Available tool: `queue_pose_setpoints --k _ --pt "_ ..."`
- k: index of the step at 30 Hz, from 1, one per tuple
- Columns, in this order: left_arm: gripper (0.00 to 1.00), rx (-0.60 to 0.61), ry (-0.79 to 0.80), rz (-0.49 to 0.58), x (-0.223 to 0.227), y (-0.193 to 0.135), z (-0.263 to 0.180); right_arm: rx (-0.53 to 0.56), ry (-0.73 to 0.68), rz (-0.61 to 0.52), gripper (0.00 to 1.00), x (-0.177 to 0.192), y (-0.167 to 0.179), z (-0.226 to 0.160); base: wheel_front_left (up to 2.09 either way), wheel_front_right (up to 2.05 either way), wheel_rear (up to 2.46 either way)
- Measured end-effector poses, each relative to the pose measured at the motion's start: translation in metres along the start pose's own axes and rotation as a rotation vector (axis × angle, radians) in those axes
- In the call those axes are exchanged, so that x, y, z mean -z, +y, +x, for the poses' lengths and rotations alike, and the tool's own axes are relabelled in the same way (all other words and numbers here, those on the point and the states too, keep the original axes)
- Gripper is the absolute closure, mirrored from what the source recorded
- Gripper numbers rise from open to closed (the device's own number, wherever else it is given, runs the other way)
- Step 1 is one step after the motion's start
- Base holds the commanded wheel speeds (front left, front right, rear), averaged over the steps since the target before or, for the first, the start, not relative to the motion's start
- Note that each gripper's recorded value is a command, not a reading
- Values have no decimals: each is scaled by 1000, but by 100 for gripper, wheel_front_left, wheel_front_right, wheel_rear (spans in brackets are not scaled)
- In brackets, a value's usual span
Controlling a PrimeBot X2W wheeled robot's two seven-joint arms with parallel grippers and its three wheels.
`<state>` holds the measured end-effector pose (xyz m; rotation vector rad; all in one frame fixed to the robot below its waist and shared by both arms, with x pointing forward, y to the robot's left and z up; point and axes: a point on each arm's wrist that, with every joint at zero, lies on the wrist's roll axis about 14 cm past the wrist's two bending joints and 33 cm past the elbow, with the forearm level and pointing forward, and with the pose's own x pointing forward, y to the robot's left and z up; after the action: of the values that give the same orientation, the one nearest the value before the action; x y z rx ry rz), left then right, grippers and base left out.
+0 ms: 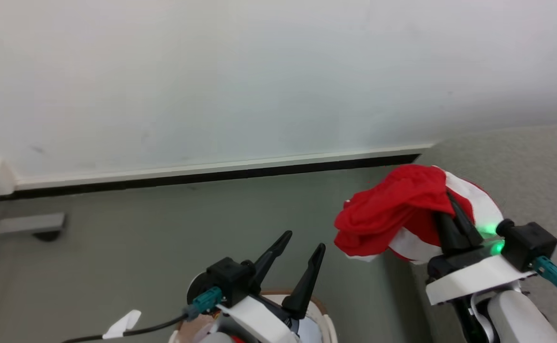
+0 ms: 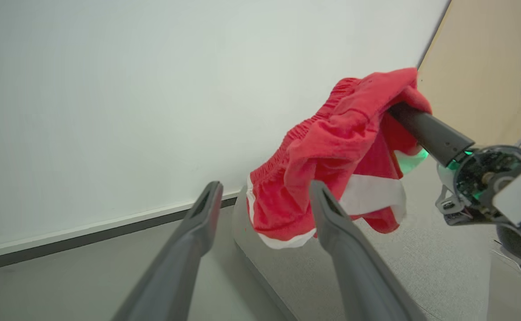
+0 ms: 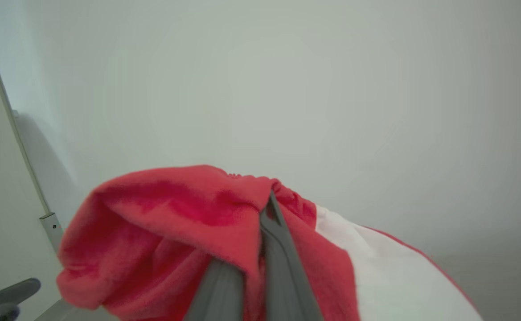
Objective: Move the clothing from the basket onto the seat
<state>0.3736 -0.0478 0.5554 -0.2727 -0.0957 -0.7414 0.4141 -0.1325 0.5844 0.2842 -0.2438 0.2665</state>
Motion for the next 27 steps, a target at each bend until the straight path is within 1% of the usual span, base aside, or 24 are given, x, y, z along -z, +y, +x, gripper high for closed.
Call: queue_pose_setpoints --k 6,9,13,17,20,27 --pt "0 83 20 14 14 -20 20 136 -33 -54 100 -19 -47 -33 0 0 0" --pt "0 144 38 18 23 -34 31 216 -53 -76 100 -30 -71 -51 0 0 0" --pt "0 217 59 18 36 -50 44 311 -68 -99 100 -39 -95 -76 0 0 0" --pt "0 288 81 49 49 -66 53 389 -83 -125 100 -48 -112 -97 0 0 0" --pt "0 311 82 48 54 -73 62 444 -82 -138 100 -51 -122 -112 0 0 0" --pt "0 360 97 27 64 -86 69 511 -81 -161 100 -57 -135 -132 0 0 0"
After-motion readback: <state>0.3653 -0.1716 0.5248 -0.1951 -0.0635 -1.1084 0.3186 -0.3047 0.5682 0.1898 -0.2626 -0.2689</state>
